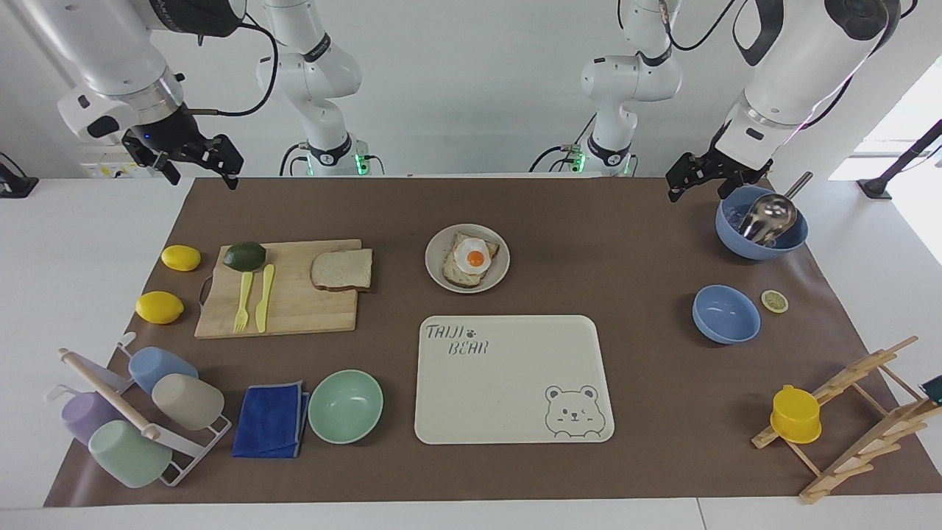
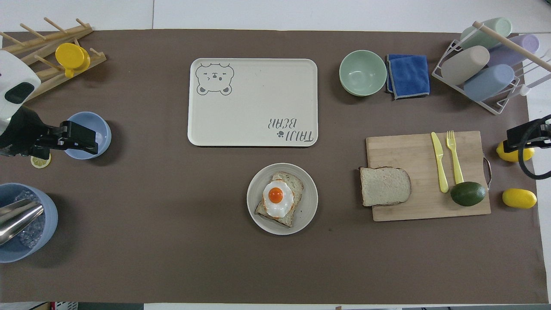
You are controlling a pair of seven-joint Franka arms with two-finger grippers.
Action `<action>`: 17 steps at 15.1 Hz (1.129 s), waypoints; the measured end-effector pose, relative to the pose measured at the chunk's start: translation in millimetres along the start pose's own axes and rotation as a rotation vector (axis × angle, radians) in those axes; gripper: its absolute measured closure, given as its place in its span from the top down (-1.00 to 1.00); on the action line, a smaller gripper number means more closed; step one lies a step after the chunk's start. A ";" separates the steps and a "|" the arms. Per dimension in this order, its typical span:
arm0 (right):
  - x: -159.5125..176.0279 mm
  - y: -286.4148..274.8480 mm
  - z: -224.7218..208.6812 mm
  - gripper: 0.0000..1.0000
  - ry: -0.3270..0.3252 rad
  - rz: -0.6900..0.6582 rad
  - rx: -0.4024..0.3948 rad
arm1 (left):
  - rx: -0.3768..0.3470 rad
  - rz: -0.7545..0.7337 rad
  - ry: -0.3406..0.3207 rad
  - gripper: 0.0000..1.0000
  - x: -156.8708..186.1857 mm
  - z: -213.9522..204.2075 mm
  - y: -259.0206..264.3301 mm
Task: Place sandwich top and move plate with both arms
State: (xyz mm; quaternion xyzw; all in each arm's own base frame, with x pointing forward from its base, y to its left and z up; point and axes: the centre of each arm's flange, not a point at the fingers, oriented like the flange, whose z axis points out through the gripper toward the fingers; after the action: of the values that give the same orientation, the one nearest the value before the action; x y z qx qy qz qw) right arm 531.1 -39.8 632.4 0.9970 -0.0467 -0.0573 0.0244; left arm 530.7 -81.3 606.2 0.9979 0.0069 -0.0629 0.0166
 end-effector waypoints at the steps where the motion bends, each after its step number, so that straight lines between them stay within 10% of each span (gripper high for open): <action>1: 0.0 0.0 0.0 1.00 0.000 0.000 0.000 | 0.000 0.000 0.000 1.00 0.0 0.0 0.0; 17: -0.2 -73.1 9.8 1.00 0.005 -0.123 0.008 | 0.000 0.000 0.000 1.00 0.0 0.0 0.0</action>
State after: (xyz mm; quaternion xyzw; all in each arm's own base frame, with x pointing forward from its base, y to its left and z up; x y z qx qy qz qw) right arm 536.3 32.5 618.8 0.9982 0.0146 -0.0561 0.0170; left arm 530.7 -81.3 606.2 0.9979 0.0069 -0.0629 0.0166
